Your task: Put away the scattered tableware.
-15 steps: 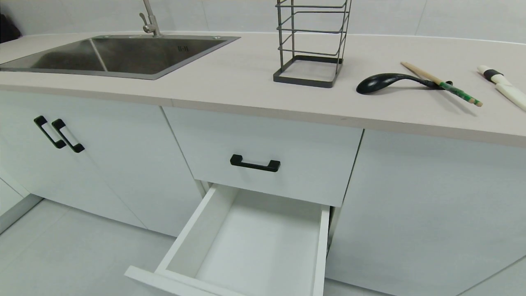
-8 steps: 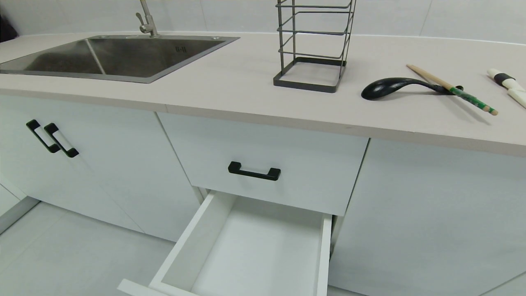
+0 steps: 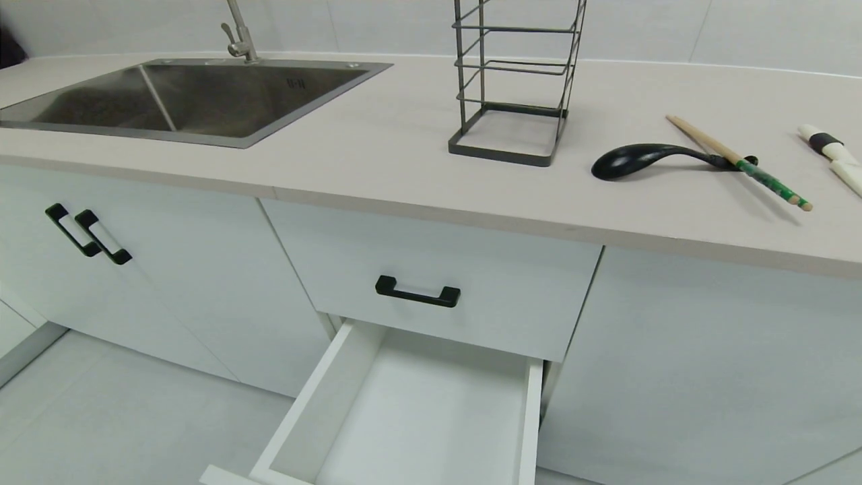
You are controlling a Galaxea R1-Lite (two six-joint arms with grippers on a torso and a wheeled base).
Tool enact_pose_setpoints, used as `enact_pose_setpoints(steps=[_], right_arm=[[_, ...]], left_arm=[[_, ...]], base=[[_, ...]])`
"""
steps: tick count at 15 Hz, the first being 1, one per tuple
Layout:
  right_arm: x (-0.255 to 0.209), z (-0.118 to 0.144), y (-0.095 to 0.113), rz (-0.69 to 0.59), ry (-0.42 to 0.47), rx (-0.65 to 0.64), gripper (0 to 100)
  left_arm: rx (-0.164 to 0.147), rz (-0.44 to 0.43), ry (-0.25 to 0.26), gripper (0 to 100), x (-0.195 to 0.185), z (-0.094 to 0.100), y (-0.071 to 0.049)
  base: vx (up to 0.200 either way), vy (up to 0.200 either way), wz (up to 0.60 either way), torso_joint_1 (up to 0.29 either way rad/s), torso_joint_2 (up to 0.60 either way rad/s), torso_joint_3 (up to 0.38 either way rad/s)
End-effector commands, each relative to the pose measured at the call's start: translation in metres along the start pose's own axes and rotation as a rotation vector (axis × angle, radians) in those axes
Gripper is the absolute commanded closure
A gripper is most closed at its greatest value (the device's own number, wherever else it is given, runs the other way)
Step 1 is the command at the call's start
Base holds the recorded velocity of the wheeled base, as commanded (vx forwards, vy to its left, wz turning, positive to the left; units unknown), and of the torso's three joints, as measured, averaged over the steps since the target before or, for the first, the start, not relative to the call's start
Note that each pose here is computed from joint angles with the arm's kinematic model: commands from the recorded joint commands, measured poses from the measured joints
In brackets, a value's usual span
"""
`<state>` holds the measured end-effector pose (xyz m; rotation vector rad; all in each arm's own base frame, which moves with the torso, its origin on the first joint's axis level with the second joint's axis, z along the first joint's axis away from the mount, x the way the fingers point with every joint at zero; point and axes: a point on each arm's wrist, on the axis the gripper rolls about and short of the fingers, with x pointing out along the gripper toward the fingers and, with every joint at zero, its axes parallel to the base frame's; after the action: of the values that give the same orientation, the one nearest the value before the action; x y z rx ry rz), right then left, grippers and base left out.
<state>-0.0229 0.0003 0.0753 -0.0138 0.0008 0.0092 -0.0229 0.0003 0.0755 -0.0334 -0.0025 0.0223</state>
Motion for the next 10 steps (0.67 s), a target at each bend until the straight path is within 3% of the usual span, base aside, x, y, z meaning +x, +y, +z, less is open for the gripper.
enact_pose_setpoints(steps=[1,10], right_arm=[[0.0001,0.0000,0.0000,0.000,0.001,-0.002,100],[0.0001,-0.0001,0.0000,0.002,0.002,-0.001,100]], left_arm=[[0.000,0.001,0.001,0,0.0001,0.0002,0.0000],[0.000,0.001,0.001,0,0.0001,0.0002,0.0000]], base=[[0.000,0.000,0.00,0.188,-0.45,-0.281],[0.000,0.000,0.00,0.183,-0.49,-0.284]])
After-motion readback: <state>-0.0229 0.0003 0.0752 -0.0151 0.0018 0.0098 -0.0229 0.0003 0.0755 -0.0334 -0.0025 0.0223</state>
